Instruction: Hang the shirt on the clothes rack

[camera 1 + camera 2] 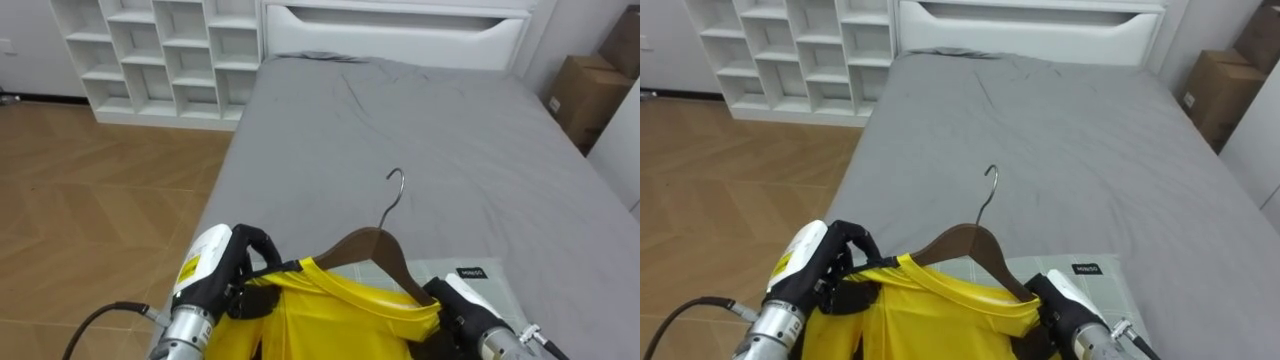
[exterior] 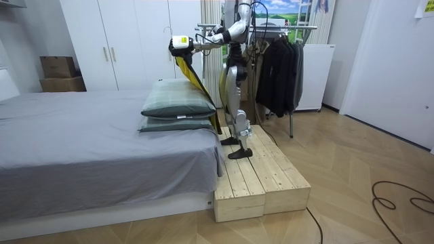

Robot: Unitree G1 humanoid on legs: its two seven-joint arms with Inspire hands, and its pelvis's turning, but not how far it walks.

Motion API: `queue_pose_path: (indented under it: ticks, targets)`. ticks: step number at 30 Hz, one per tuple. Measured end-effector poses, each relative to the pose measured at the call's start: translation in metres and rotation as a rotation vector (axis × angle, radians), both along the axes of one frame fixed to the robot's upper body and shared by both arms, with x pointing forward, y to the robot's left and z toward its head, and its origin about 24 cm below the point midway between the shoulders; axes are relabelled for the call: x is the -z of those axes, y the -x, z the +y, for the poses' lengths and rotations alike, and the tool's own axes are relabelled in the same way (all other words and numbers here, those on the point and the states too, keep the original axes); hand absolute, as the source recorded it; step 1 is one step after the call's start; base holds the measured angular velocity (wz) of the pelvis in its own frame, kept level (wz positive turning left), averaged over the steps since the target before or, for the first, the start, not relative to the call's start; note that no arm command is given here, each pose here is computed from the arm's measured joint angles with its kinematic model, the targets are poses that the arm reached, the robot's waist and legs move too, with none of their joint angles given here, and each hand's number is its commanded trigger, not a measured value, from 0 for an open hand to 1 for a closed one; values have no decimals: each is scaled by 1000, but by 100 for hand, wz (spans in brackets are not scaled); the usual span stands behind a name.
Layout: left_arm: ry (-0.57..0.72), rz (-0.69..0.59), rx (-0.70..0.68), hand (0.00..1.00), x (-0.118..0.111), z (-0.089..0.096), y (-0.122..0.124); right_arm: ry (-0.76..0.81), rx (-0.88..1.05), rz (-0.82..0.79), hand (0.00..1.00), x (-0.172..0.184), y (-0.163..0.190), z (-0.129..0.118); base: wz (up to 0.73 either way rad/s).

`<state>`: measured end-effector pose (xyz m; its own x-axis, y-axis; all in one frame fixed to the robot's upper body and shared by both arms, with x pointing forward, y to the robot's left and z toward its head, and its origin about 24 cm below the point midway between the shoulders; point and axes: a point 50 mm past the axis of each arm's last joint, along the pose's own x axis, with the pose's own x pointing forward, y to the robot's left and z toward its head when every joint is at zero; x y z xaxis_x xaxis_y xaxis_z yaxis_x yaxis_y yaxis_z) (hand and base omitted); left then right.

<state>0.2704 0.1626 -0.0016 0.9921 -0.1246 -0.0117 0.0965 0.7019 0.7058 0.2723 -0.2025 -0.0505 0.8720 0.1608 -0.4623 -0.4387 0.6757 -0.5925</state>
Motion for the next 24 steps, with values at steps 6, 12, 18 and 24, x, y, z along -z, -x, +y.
queue_pose_path:
  ticks: [6, 12, 18, 24]
  targets:
    - [-1, 3, 1, 45, 1, 0, 0, -1, 4, -6, 100, 2, 3, 0, 0]
    - [42, -16, -2, 0, 2, -4, 1, 5, 5, 13, 100, 7, 8, -1, 0]
    - [121, 2, -32, 0, 3, -3, 1, 8, 2, 33, 100, 10, 10, 1, -5]
    - [186, 55, -46, 0, 8, -1, 2, 5, 15, 88, 100, 18, 15, 3, -5]
